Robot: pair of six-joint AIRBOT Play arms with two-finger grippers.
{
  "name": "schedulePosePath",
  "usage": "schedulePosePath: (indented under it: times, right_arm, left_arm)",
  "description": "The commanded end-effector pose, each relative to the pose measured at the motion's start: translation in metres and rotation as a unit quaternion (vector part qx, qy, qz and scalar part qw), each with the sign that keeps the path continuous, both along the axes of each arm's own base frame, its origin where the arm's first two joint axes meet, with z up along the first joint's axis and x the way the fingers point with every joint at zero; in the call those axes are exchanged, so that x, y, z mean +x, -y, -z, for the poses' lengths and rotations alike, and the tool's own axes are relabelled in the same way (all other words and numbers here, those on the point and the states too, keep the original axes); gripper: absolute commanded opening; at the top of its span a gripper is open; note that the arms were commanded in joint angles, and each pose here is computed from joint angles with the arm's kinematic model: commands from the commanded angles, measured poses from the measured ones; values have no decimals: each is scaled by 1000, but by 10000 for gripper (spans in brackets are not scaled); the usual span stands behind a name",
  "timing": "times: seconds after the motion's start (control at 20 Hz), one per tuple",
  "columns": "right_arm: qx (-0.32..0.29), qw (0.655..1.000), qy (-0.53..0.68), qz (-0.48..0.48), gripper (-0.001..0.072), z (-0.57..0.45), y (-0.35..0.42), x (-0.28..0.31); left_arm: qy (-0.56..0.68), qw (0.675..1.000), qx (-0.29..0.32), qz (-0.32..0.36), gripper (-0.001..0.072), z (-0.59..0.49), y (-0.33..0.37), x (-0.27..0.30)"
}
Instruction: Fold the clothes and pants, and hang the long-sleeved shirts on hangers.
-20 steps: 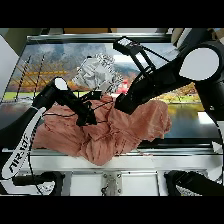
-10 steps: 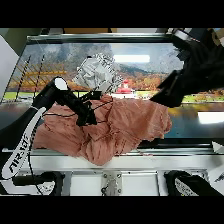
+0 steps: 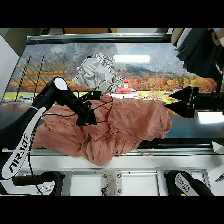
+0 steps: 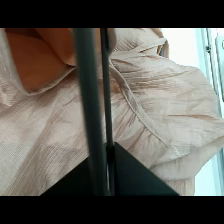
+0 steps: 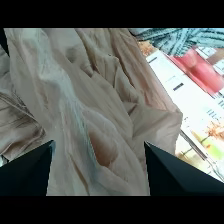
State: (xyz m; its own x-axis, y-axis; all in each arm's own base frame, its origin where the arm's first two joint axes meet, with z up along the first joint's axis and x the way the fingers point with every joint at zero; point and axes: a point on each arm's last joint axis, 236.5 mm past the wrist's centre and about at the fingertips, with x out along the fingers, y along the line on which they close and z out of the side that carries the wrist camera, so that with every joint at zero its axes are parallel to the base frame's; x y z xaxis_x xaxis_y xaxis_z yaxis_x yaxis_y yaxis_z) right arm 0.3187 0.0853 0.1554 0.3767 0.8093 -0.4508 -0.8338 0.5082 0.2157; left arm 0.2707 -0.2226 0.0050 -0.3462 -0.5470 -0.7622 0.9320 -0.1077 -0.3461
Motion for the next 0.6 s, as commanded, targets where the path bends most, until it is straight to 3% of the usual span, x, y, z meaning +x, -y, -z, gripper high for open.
schedulePosePath:
  times: [0.0,0.55]
  right_arm:
    - [51,998,17,-40,619,10,-15,3]
    - [70,987,-34,-139,619,42,-73,-6]
  left_arm:
    - [0,1000,0,0,9,0,0,0]
    - [-10,1000,1,7,9,-2,-2,-5]
